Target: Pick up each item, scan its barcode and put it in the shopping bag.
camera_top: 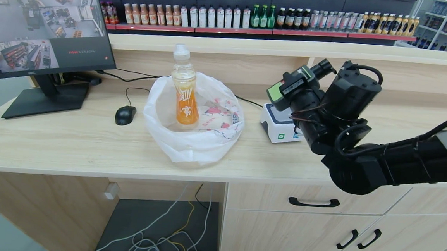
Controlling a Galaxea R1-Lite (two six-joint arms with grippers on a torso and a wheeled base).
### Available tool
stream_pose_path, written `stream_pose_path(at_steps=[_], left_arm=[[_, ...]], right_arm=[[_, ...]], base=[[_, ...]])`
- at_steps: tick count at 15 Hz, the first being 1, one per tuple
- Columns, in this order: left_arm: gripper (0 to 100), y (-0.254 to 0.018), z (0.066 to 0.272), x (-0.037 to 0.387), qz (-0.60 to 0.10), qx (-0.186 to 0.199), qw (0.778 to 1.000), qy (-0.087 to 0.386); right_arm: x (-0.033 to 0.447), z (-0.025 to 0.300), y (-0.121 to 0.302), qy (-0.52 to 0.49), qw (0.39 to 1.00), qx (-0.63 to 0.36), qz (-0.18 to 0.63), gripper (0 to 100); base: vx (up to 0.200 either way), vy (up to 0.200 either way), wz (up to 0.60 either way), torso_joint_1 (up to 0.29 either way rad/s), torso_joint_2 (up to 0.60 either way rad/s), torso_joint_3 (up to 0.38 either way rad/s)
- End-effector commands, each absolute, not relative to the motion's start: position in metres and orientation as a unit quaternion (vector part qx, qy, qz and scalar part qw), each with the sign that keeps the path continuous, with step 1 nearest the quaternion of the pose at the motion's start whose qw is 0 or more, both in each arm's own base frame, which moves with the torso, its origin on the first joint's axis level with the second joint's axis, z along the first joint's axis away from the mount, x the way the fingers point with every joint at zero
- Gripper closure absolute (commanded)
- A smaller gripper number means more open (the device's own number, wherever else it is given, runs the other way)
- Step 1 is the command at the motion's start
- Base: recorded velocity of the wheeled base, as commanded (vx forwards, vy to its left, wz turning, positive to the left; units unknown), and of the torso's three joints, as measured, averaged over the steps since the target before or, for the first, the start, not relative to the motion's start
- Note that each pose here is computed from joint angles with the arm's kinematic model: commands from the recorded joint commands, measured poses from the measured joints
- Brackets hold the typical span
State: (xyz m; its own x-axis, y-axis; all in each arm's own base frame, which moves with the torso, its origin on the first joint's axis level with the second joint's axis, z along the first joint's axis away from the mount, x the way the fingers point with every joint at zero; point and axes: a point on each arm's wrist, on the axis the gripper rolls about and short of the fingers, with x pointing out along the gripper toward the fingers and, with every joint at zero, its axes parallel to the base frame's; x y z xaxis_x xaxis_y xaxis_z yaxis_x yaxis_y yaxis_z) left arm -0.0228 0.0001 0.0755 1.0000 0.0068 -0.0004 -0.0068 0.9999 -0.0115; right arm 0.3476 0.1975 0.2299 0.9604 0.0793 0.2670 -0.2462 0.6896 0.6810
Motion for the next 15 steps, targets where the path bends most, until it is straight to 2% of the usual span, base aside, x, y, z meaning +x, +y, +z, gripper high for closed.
stream_pose_path(at_steps=[1, 4, 8, 10, 15], left_arm=[[0, 0.000, 0.075, -0.023, 0.004, -0.006, 1.000, 0.000], [0, 0.000, 0.075, -0.023, 0.004, -0.006, 1.000, 0.000], [0, 0.000, 0.075, -0.023, 0.004, -0.006, 1.000, 0.000], [0, 0.000, 0.075, -0.023, 0.004, -0.006, 1.000, 0.000], [0, 0.000, 0.075, -0.023, 0.004, -0.005, 1.000, 0.000]], right_arm=[[0.327, 0.224, 0.195, -0.143, 0.938, 0.299, 0.101, 100], [0.315, 0.211, 0.195, -0.203, 0.944, 0.235, 0.114, 100], [0.301, 0.224, 0.189, -0.247, 0.945, 0.119, 0.177, 100], [0.302, 0.220, 0.191, -0.260, 0.943, 0.057, 0.200, 100], [0.297, 0.202, 0.204, -0.236, 0.947, 0.033, 0.217, 100]], base=[[0.000, 0.000, 0.00, 0.000, 0.00, 0.000], [0.000, 0.000, 0.00, 0.000, 0.00, 0.000], [0.000, 0.000, 0.00, 0.000, 0.00, 0.000], [0.000, 0.000, 0.00, 0.000, 0.00, 0.000], [0.000, 0.000, 0.00, 0.000, 0.00, 0.000]])
